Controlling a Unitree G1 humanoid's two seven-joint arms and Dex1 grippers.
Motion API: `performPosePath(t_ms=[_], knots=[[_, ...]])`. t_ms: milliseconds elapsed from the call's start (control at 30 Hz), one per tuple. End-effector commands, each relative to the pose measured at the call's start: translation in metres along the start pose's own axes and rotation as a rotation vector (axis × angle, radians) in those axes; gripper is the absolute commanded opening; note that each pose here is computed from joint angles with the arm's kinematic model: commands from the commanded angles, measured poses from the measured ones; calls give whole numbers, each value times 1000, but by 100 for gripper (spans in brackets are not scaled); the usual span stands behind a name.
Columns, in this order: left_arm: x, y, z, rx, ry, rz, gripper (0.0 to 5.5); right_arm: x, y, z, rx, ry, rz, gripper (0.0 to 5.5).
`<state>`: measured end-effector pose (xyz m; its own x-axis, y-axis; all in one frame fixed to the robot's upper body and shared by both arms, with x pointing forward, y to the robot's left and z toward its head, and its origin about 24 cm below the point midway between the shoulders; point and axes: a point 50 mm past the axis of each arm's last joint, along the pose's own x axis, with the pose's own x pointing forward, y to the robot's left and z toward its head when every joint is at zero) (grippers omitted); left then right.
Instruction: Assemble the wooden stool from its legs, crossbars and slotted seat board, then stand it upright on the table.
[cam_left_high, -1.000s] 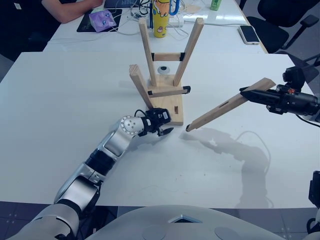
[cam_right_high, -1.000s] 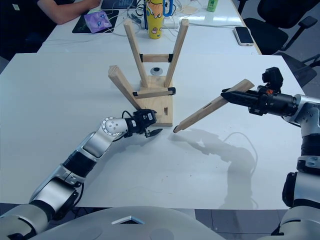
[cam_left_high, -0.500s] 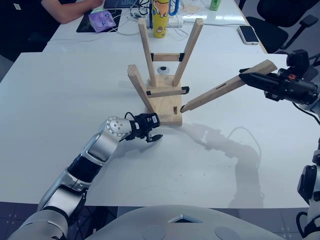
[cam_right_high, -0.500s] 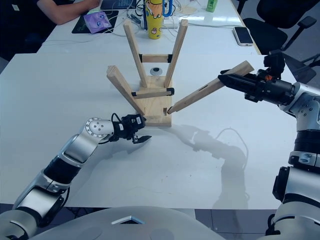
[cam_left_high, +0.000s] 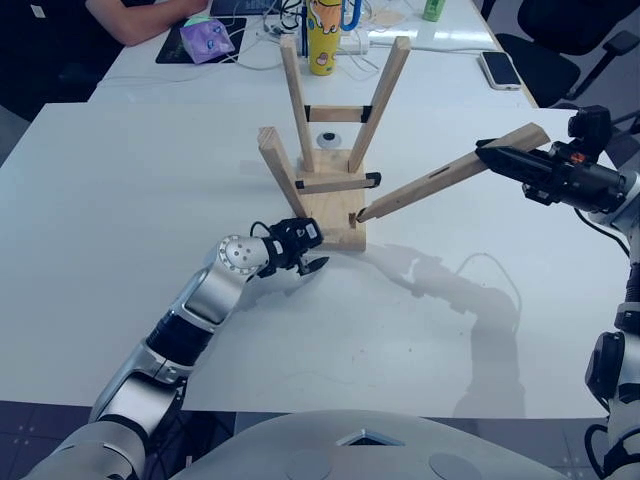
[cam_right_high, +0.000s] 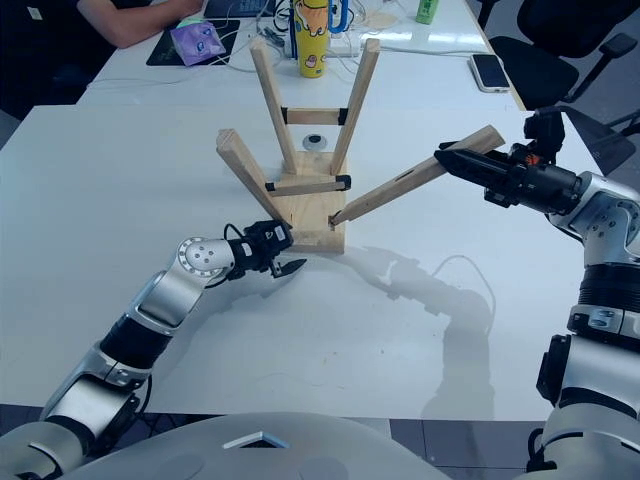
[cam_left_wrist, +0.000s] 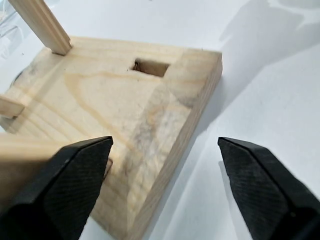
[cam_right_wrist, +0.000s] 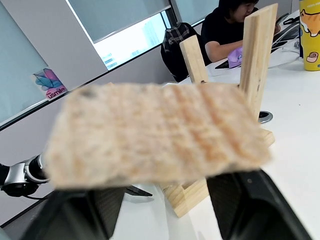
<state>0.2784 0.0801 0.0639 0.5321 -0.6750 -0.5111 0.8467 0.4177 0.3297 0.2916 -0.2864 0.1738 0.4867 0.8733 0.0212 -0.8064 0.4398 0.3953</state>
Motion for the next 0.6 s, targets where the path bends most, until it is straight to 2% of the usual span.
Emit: performPosePath(t_ms=[33,300,600], knots=[[16,-4,21,59,-26,-22,391,4,1,4,-3,-26,16,212],[34,-4,9,29,102,20,391,8,0,3,-3,-34,14,212],[26,-6,-5,-37,200,-87,391,5,1,5,-25,-31,-12,212]])
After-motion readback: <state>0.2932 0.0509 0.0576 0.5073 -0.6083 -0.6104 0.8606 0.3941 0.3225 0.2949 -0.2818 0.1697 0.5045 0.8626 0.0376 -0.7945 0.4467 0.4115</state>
